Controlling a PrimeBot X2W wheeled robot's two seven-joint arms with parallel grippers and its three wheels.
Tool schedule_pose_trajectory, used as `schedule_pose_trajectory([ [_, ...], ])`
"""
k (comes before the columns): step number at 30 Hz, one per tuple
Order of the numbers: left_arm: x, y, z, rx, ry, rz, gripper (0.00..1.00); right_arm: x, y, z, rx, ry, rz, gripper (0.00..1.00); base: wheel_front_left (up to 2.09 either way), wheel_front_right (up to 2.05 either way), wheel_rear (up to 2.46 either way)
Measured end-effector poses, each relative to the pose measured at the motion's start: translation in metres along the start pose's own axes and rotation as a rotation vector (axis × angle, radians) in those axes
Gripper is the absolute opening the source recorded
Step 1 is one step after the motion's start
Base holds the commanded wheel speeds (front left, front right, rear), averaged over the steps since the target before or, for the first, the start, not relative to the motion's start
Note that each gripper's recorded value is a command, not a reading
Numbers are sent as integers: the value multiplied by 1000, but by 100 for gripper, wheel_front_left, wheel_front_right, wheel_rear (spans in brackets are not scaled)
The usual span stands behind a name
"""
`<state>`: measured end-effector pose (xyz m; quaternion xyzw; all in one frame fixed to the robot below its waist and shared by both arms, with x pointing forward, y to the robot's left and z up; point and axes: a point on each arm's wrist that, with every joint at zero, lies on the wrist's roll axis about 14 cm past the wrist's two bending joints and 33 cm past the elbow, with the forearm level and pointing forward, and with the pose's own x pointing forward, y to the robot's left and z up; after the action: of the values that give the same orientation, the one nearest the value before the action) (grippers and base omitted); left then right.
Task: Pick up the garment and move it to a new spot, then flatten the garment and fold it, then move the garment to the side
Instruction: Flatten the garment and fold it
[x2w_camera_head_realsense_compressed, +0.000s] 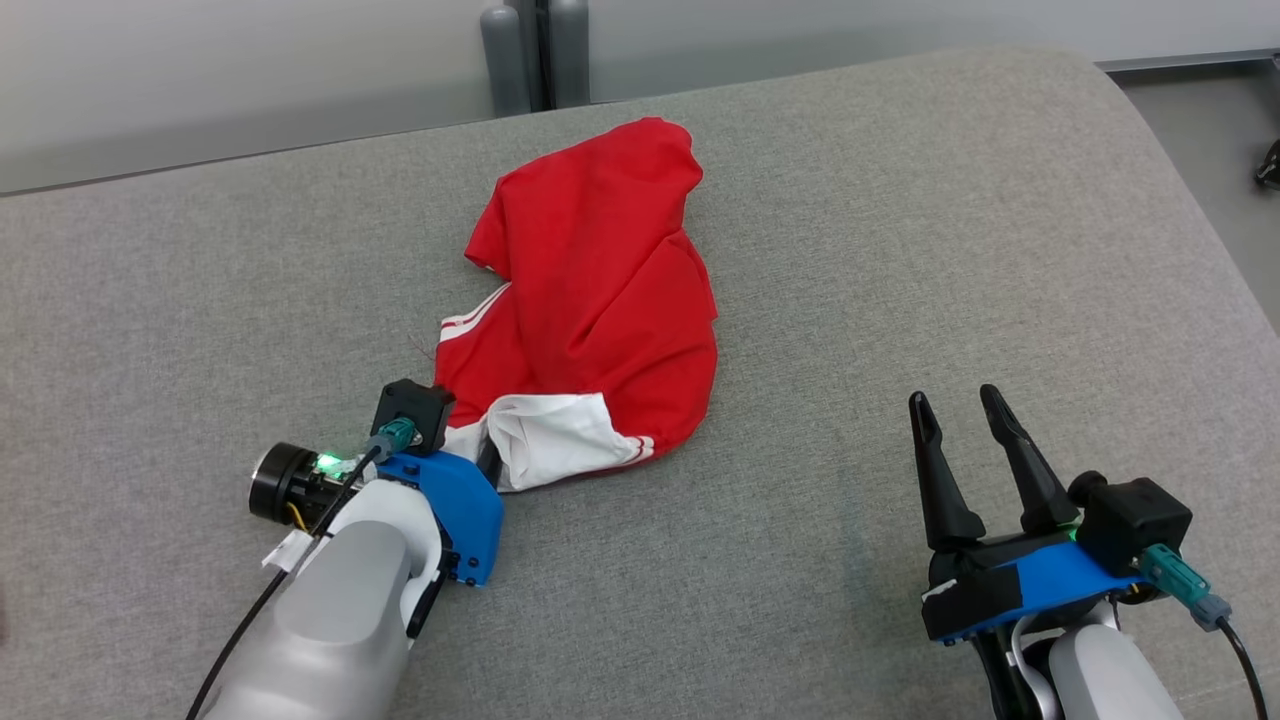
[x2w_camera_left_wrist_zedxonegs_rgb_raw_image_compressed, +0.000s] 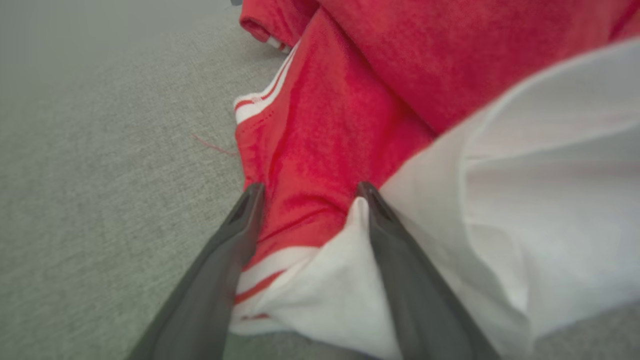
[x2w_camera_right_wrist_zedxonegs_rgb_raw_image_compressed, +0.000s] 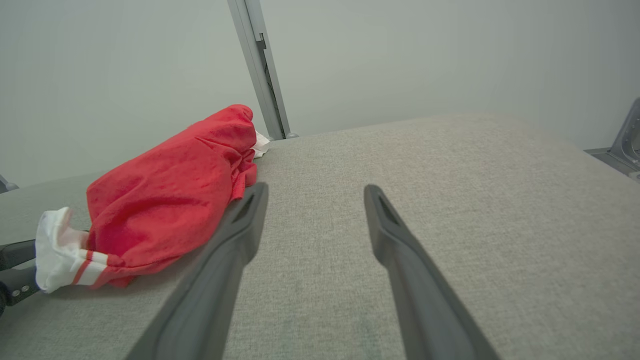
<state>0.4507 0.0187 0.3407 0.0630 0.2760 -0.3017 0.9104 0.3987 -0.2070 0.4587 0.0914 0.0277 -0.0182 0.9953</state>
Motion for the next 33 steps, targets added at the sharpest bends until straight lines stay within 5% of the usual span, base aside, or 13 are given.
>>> schedule_pose_trajectory([
  [1,-1,-2,-1,-5,6,-2,89,0,0,1,0,-2,1,100,0,0,0],
  [2,-1,-3,-4,-4,22,-5,45,-1,0,1,0,-4,1,100,0,0,0],
  [4,-3,-6,-6,5,36,-12,0,-2,1,2,-1,-6,3,100,0,0,0],
  [20,-69,32,32,-115,-249,167,0,-10,30,10,13,-31,82,100,0,0,0],
  [33,-159,82,-10,-241,-354,468,0,-6,53,5,20,-21,147,100,0,0,0],
])
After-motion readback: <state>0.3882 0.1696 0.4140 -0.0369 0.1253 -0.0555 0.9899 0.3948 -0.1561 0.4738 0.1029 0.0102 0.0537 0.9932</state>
